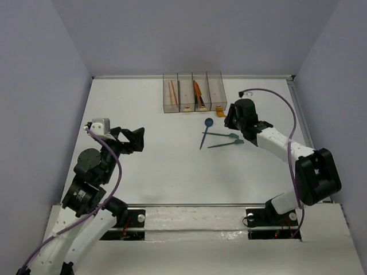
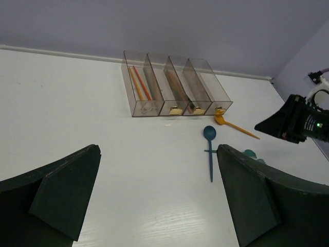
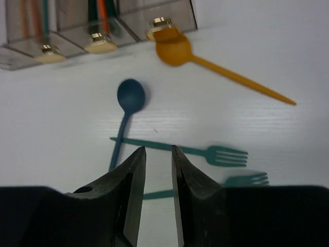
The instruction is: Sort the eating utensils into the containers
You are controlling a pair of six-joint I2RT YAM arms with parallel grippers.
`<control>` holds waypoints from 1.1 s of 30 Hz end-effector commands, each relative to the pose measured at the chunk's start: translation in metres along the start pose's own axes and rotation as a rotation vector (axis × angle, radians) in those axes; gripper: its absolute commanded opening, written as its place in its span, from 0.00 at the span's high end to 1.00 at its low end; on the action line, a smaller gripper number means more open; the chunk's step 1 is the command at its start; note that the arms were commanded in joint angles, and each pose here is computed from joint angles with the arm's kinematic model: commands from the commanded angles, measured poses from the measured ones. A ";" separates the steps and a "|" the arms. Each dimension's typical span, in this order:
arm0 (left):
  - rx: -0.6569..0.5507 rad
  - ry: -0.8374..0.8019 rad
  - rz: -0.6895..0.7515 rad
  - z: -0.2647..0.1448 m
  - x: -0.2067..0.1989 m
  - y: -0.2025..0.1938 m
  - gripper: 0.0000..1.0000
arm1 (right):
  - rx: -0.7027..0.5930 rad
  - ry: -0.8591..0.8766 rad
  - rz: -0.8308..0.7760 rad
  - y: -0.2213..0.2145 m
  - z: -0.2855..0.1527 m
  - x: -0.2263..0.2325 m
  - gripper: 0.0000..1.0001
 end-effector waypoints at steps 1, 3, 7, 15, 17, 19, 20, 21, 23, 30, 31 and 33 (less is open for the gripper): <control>-0.041 -0.027 -0.002 0.000 -0.003 0.008 0.01 | 0.046 -0.140 0.007 -0.026 -0.008 -0.041 0.67; -0.041 -0.027 -0.002 -0.001 -0.003 0.008 0.01 | 0.043 -0.167 0.022 -0.024 -0.007 -0.051 0.66; -0.034 -0.030 -0.002 -0.001 -0.004 0.006 0.01 | 0.027 -0.198 -0.002 -0.011 0.005 -0.064 0.61; -0.043 -0.028 -0.005 -0.004 -0.002 0.007 0.01 | 0.091 -0.145 0.054 -0.015 0.008 -0.067 0.56; -0.043 -0.031 -0.005 -0.004 -0.003 0.008 0.01 | 0.098 -0.141 0.055 -0.020 0.003 -0.069 0.53; -0.042 -0.035 -0.005 -0.003 -0.004 0.007 0.01 | 0.093 -0.151 0.039 -0.021 0.003 -0.072 0.50; -0.043 -0.040 -0.004 -0.003 -0.004 0.008 0.01 | 0.088 -0.165 0.030 -0.016 0.007 -0.072 0.50; -0.040 -0.040 -0.003 -0.003 -0.004 0.007 0.01 | 0.085 -0.169 0.013 -0.013 0.009 -0.072 0.50; -0.038 -0.034 -0.003 -0.002 -0.004 0.007 0.01 | 0.051 -0.175 -0.017 0.001 0.018 -0.070 0.49; -0.026 -0.027 0.000 0.000 -0.003 0.004 0.01 | 0.113 -0.155 -0.245 0.023 0.067 -0.087 0.45; -0.024 -0.029 0.001 0.001 -0.004 0.004 0.01 | 0.132 -0.117 -0.255 0.023 0.071 -0.086 0.44; -0.017 -0.032 0.002 0.003 -0.004 0.002 0.01 | 0.175 -0.095 -0.298 0.019 0.082 -0.090 0.43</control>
Point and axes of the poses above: each gripper's point midway between its finger pads, its own z axis out along the fingers, its own x axis along the line the jaws close on, y = z × x, the point moved 3 cm from there along -z, back along the fingers, and after that the axes turned 4 degrees about z, right-handed, at the moved point
